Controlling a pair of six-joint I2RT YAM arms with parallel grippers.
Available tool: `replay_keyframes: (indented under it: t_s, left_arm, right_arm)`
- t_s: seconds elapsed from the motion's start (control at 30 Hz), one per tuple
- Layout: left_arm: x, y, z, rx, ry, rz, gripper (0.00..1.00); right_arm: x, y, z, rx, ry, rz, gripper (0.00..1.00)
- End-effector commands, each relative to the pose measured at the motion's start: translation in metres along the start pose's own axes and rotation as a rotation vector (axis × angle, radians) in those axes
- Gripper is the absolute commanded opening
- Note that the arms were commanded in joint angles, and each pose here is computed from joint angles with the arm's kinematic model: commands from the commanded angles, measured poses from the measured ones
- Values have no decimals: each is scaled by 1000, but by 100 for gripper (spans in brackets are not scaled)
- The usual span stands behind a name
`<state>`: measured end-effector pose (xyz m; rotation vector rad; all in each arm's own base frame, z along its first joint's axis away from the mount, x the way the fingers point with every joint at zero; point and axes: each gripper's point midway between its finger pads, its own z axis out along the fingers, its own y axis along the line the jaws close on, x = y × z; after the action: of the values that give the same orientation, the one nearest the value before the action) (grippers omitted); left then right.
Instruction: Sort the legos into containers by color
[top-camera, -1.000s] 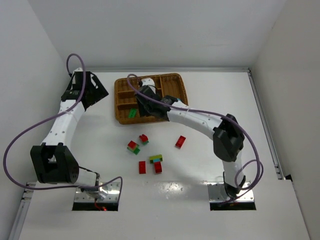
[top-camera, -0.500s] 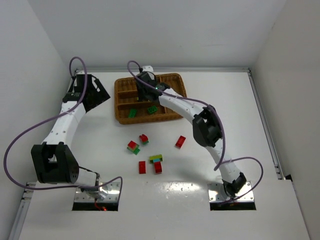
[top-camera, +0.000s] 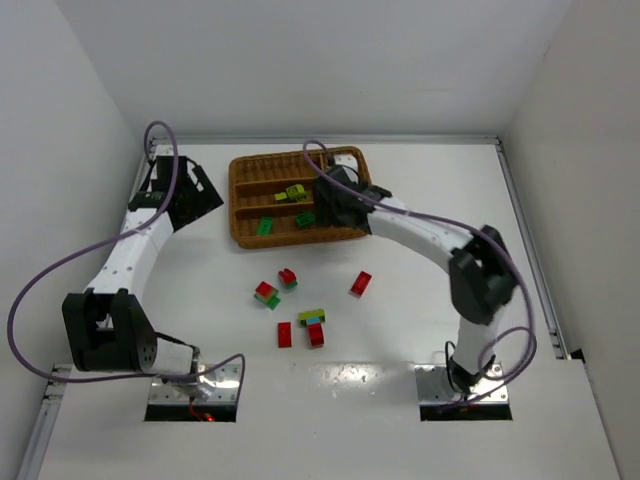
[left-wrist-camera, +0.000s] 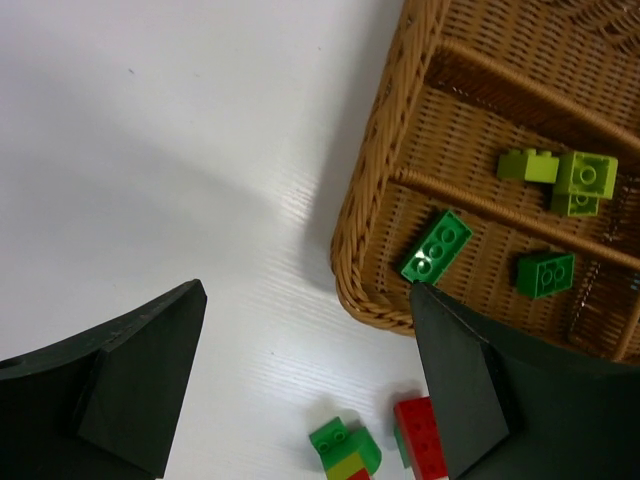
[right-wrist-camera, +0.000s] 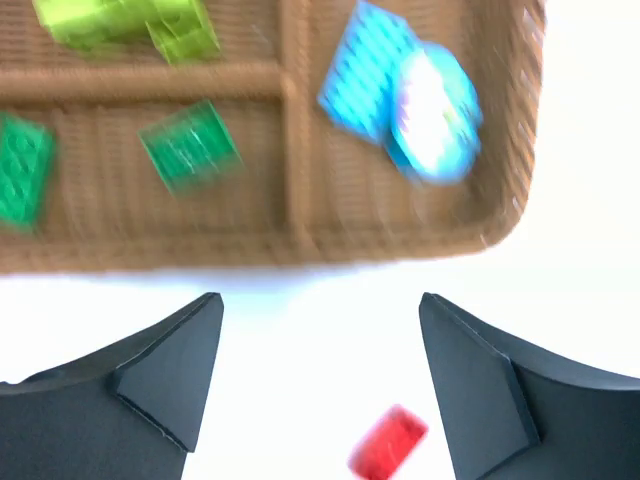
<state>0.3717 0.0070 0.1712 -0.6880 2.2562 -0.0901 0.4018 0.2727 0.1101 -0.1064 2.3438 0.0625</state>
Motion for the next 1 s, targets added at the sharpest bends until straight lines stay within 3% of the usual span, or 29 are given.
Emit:
replay_keyframes:
  t_s: [0.0, 0.1, 0.2, 0.43, 0.67, 0.73, 0.83, 0.9, 0.97]
  left_arm:
    - [-3, -11, -16, 48, -43, 22, 89]
    - [8, -14, -16, 56, -25, 28, 89]
    - [19, -20, -15, 76, -3, 38, 89]
    - [26, -27, -18, 83, -3, 63, 89]
    - [25, -25, -18, 74, -9, 63, 89]
    - [25, -25, -18, 74, -9, 63, 89]
    - [21, -26, -19, 70, -22, 61, 89]
    - [20, -24, -19, 62, -27, 60, 89]
    - [15, -25, -20, 60, -40, 58, 89]
  right_arm:
    - [45, -33, -44, 41, 51, 143, 80]
    - [104, -61, -52, 135, 167, 236, 85]
    - [133, -60, -54, 120, 250, 292, 85]
    - [156, -48, -35, 77, 329, 346, 83]
    - [168, -29, -15, 63, 405, 318, 62]
    - [172, -30, -14, 68, 413, 305, 49]
    - [148, -29, -18, 54, 344, 299, 30]
    - [121, -26, -25, 32, 278, 288, 21]
    - [100, -22, -30, 21, 227, 258, 19]
